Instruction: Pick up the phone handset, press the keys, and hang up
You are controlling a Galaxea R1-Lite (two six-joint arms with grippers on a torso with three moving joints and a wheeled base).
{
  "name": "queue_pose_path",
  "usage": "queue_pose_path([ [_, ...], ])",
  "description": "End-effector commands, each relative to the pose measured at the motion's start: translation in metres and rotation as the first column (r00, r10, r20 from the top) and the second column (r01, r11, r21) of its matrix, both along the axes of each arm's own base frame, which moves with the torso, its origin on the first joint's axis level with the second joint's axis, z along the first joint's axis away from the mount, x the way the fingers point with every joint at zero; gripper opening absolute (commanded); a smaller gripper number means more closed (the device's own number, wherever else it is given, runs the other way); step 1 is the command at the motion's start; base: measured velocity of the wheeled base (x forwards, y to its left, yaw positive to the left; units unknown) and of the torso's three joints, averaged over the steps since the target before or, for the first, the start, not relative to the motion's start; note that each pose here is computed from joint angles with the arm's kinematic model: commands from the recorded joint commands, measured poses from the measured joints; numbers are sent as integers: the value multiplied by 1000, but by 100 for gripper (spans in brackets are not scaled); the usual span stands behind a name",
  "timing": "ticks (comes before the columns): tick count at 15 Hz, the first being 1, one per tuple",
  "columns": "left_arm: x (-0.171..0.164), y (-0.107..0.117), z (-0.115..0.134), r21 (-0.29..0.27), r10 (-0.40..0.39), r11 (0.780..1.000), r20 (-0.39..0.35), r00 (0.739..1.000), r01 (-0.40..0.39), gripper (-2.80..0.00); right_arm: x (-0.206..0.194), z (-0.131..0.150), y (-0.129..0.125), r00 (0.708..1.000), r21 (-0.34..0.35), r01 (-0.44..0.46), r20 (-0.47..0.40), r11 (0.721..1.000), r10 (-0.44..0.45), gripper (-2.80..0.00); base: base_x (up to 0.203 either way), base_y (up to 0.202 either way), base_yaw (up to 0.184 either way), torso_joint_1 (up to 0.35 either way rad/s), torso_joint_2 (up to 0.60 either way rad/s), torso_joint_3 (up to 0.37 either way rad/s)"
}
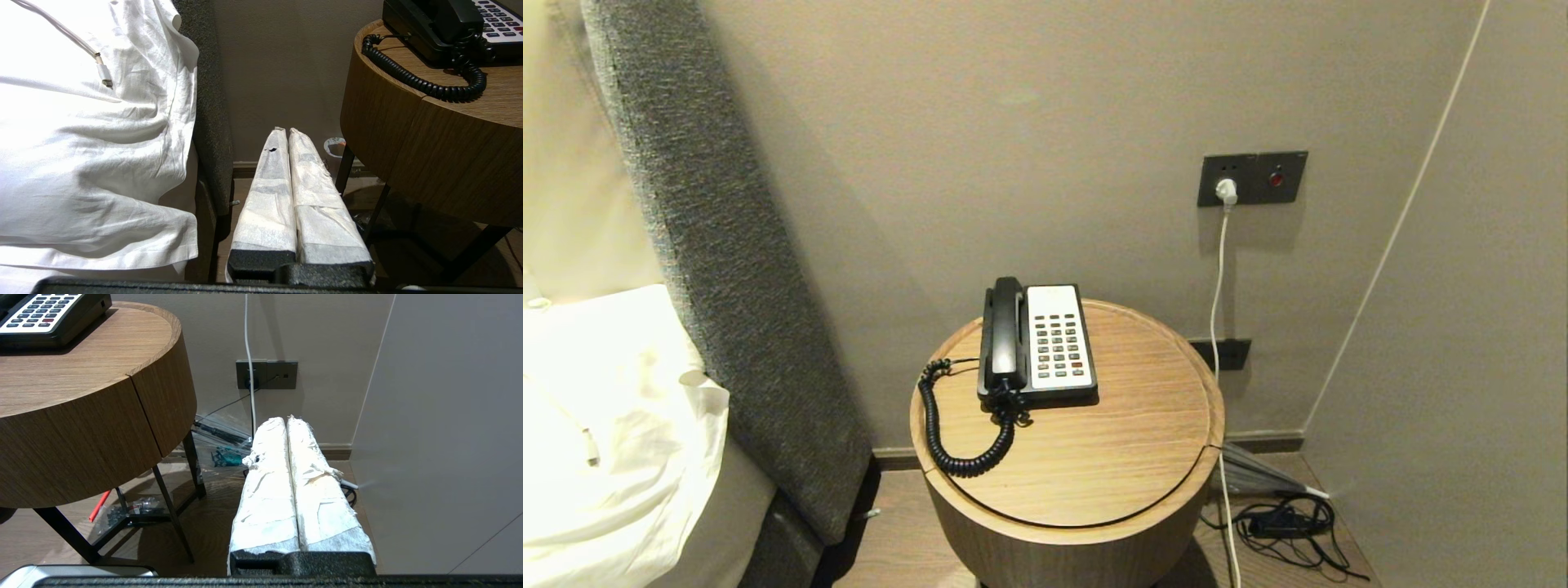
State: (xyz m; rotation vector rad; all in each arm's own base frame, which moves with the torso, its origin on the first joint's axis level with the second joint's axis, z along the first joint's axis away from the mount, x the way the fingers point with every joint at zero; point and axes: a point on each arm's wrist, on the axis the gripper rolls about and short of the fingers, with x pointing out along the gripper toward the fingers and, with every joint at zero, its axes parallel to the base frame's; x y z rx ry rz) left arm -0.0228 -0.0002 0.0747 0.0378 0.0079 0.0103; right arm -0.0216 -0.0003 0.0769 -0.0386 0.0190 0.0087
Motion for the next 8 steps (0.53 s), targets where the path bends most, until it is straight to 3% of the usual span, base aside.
queue_pose_path([
  [1, 0, 0, 0, 0, 1, 1000, -1, 1000, -1, -280, 0, 0, 0, 1000, -1, 0, -2, 1000, 0, -280, 0, 0, 0, 0, 0, 0],
  [8, 0, 0, 0, 0, 2, 1000, -1, 1000, -2, -280, 0, 0, 0, 1000, -1, 1, -4, 1000, -1, -280, 0, 0, 0, 0, 0, 0],
])
